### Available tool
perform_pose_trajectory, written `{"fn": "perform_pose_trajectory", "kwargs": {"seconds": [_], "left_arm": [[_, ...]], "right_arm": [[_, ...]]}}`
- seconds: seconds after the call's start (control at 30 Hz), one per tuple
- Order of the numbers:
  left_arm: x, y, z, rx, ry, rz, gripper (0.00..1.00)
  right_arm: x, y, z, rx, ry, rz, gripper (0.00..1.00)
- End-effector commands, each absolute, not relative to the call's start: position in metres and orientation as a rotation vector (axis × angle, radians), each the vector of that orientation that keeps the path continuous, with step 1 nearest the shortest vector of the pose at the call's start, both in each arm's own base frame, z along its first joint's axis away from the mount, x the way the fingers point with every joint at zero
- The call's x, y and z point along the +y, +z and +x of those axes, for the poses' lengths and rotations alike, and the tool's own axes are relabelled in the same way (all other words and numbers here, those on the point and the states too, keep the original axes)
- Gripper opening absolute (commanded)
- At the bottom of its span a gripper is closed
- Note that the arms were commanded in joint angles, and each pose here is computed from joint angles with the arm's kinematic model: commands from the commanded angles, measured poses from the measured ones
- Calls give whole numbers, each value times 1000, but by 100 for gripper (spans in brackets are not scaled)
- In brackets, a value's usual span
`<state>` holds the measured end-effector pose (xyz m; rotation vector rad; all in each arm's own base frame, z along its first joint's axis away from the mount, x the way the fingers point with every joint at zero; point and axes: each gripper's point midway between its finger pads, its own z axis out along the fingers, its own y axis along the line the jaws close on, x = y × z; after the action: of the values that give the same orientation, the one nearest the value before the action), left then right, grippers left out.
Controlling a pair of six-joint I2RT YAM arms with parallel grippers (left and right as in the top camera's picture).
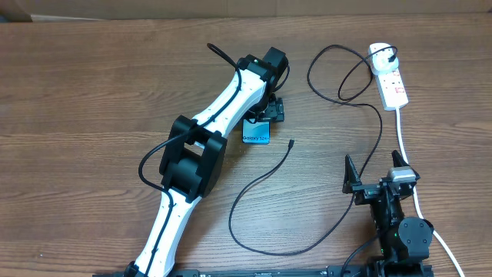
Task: Plug charger to phone and switch on socket
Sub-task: 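Close the left gripper on the phone's edge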
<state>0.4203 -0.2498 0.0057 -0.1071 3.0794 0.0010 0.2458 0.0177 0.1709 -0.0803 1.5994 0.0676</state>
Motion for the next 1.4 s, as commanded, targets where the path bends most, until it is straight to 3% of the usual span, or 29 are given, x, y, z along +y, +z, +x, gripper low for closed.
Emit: {"fn": "perform_pose_trajectory", "kwargs": {"seconds": [0.0, 1.37], "left_arm": [[-248, -3, 420, 3090, 9, -83, 100], [-248, -28, 413, 3126, -53, -47, 100]], "right_arm": [[18, 170, 246, 1590, 67, -82, 100], [18, 170, 246, 1590, 67, -81, 100]]}}
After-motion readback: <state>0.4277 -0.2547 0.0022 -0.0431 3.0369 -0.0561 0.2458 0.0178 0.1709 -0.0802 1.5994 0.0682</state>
